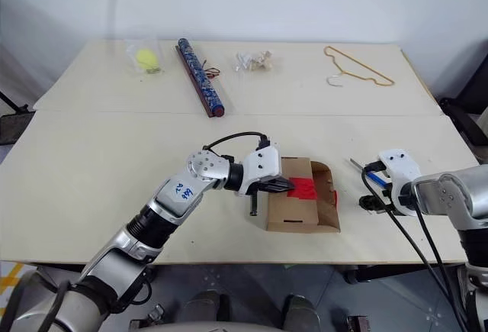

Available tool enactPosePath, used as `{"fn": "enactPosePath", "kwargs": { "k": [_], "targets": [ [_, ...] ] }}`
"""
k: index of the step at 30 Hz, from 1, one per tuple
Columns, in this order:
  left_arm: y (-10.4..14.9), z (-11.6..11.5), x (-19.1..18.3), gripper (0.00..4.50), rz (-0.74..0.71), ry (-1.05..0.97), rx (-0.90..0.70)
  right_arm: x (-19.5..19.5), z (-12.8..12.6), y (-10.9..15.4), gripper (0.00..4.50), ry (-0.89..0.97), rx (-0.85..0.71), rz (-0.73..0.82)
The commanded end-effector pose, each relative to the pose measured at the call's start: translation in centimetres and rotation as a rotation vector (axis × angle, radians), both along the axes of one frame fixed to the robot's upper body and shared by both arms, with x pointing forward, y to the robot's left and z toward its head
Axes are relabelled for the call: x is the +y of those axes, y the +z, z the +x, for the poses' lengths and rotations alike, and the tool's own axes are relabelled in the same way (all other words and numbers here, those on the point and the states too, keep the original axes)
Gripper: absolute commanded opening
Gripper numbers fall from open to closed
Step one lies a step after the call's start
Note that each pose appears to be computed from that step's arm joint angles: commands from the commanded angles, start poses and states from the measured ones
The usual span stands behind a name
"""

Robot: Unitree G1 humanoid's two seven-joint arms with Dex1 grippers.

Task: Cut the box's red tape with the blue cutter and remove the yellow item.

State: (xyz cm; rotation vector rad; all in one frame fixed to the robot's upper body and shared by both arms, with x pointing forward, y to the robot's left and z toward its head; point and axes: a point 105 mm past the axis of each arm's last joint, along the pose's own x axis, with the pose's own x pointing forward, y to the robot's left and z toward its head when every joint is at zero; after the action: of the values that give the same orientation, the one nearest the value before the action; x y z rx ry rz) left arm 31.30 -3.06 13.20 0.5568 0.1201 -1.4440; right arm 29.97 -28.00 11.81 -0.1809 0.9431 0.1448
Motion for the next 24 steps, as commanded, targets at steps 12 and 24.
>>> {"fn": "enactPosePath", "kwargs": {
  "k": [12, 24],
  "targets": [
    [-3.7, 0.7, 1.8, 0.0, 0.089, 0.06, 0.121, 3.1, 0.2, 4.0, 4.38, 0.238, -0.181, 0.203],
    [-3.9, 0.4, 1.8, 0.0, 0.089, 0.063, 0.127, 6.2, 2.1, -0.1, 4.38, 0.346, -0.203, 0.001]
  ]
}}
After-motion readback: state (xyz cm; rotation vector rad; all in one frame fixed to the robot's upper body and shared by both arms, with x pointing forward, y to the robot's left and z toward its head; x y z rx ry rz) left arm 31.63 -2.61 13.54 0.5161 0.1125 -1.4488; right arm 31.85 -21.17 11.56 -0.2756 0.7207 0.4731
